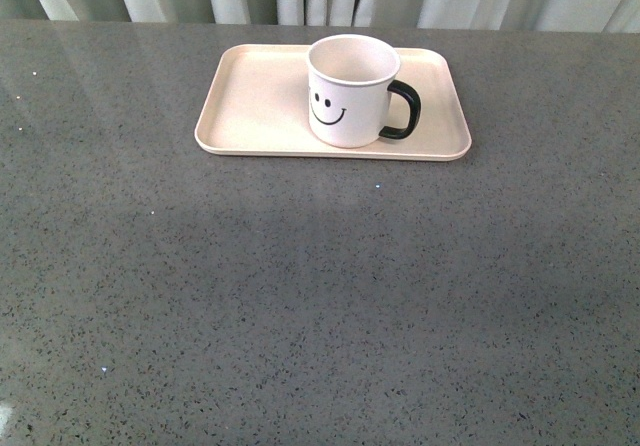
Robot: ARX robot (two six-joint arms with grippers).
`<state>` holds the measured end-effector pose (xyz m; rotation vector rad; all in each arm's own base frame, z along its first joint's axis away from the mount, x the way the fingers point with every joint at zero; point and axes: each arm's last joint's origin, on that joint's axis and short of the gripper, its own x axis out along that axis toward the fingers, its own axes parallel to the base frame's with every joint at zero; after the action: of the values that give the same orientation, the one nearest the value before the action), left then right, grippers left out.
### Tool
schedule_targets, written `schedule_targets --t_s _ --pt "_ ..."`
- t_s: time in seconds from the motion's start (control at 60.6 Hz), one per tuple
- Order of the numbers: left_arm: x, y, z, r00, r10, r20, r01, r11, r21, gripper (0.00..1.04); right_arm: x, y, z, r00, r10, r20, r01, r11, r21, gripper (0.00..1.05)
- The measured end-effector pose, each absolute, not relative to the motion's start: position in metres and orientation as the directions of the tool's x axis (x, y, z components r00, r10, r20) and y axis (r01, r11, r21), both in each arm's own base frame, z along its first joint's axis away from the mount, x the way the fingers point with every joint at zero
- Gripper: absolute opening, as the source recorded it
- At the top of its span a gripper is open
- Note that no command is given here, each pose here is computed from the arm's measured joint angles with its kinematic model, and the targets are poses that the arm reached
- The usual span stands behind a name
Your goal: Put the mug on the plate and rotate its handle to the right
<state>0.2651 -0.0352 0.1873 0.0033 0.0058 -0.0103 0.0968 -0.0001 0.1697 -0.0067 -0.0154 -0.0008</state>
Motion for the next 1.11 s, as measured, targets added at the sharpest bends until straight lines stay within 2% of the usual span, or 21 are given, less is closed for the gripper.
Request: schedule_targets --t_s 0.429,0.611,1.106 --pt "0.195 -0.012 0.173 1.000 -0.006 -0.009 0.006 1.000 0.003 0.01 0.097 0.000 0.170 1.000 -0.001 0.015 0.001 1.000 -0.007 0.96" --pt "0.177 -0.001 0.162 1.000 0.002 -0.018 -0.002 1.000 0.002 0.01 0.097 0.000 0.170 1.000 -0.001 0.015 0.001 1.000 -0.007 0.96" --pt "0.143 -0.001 0.164 1.000 -0.004 -0.009 0.004 1.000 0.002 0.01 0.097 0.000 0.170 1.000 -0.001 0.015 0.001 1.000 -0.007 0.96"
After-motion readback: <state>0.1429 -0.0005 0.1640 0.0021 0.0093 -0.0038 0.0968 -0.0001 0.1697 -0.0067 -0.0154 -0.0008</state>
